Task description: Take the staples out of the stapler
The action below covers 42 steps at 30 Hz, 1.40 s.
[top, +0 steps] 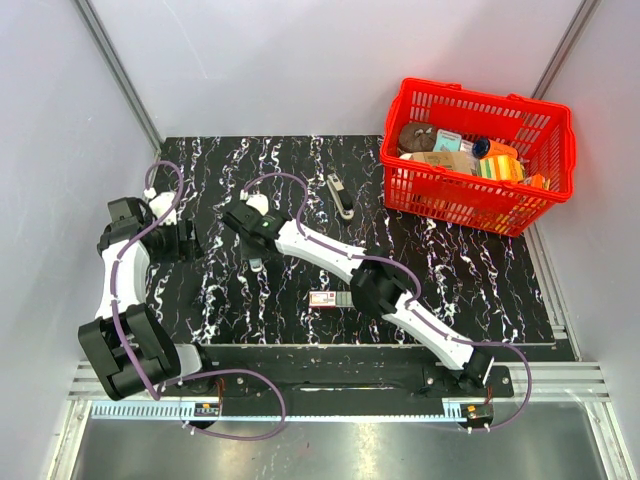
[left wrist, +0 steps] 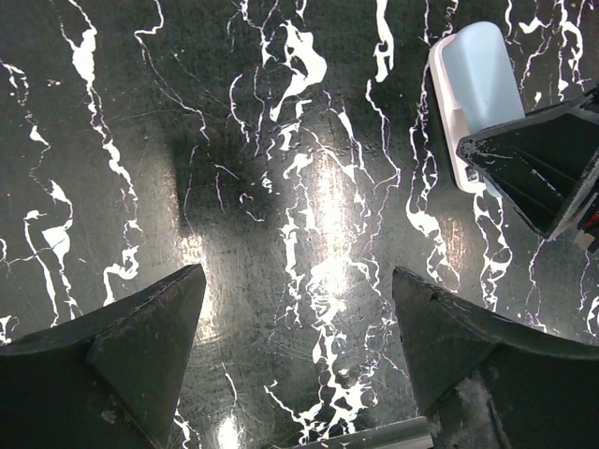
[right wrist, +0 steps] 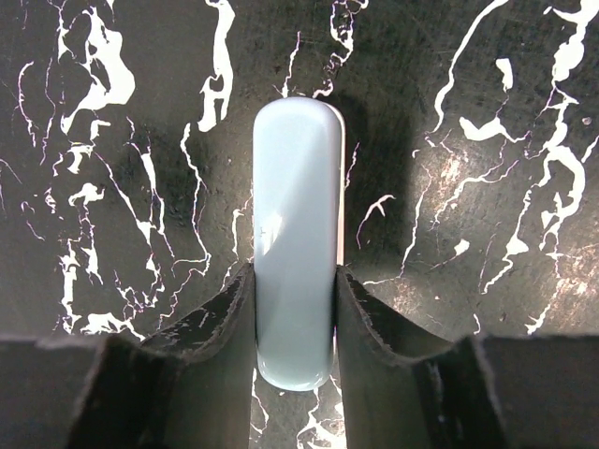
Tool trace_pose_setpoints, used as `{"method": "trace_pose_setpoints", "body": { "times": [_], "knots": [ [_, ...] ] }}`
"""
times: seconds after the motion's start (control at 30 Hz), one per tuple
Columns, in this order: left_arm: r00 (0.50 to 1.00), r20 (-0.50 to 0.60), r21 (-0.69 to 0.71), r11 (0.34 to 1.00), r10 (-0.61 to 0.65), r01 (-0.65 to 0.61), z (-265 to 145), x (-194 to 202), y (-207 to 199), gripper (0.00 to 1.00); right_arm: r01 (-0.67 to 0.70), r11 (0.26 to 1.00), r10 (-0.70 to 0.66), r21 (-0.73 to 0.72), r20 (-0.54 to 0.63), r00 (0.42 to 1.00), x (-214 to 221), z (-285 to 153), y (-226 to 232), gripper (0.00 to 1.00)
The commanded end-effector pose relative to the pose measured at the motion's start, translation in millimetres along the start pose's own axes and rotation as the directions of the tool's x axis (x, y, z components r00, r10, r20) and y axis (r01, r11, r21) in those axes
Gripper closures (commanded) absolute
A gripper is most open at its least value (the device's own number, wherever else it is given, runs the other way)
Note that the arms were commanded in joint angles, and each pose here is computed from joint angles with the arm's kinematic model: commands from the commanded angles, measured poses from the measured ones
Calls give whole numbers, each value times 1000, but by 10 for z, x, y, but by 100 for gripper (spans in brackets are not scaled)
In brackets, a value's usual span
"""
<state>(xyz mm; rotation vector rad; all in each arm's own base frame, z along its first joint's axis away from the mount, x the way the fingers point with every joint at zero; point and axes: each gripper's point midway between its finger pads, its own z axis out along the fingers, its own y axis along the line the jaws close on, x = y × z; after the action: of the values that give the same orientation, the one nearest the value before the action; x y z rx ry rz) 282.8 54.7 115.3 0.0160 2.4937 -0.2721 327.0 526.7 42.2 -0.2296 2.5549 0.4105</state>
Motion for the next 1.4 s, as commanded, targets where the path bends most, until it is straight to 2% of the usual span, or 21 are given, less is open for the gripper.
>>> {"method": "trace_pose_setpoints", "body": {
  "times": [0.0,0.1,0.17,0.27,0.43,0.67,0.8,0.93,1.07,1.13,1.27,1.37],
  "knots": [
    [998,23,71,996,56,-57,-5,-43,-144,14,-31,999,31,-17,43,999,-203,-199,25,83],
    [996,27,131,988,85,-88,-19,-36,-277,7,-50,997,54,-60,67,996,-308,-354,105,94],
    [994,37,178,978,100,-105,-37,-46,-366,1,-75,991,85,-109,89,992,-414,-516,175,97],
    [988,56,259,953,147,-156,-79,-44,-513,1,-122,970,145,-208,98,985,-476,-686,219,98],
    [969,96,403,881,229,-248,-182,4,-788,1,-237,892,300,-386,113,947,-638,-1001,203,98],
    [959,90,556,786,268,-271,-207,128,-1120,1,-326,756,455,-567,98,885,-844,-1302,241,100],
    [949,107,581,756,297,-302,-194,131,-1236,1,-357,704,501,-613,73,862,-897,-1400,288,100],
    [941,117,559,762,318,-327,-78,93,-1266,1,-389,631,525,-671,0,851,-870,-1484,408,100],
    [937,143,535,771,320,-345,35,-16,-1219,1,-405,593,532,-696,-40,846,-838,-1530,453,100],
    [937,141,535,772,320,-344,86,-28,-1198,5,-411,579,535,-704,-52,843,-826,-1556,459,100],
    [936,143,534,771,320,-346,174,-58,-1162,23,-418,565,530,-711,-75,844,-791,-1571,477,100],
    [936,150,545,764,317,-346,197,-76,-1175,27,-434,545,528,-717,-108,842,-723,-1568,491,100]
  ]
}}
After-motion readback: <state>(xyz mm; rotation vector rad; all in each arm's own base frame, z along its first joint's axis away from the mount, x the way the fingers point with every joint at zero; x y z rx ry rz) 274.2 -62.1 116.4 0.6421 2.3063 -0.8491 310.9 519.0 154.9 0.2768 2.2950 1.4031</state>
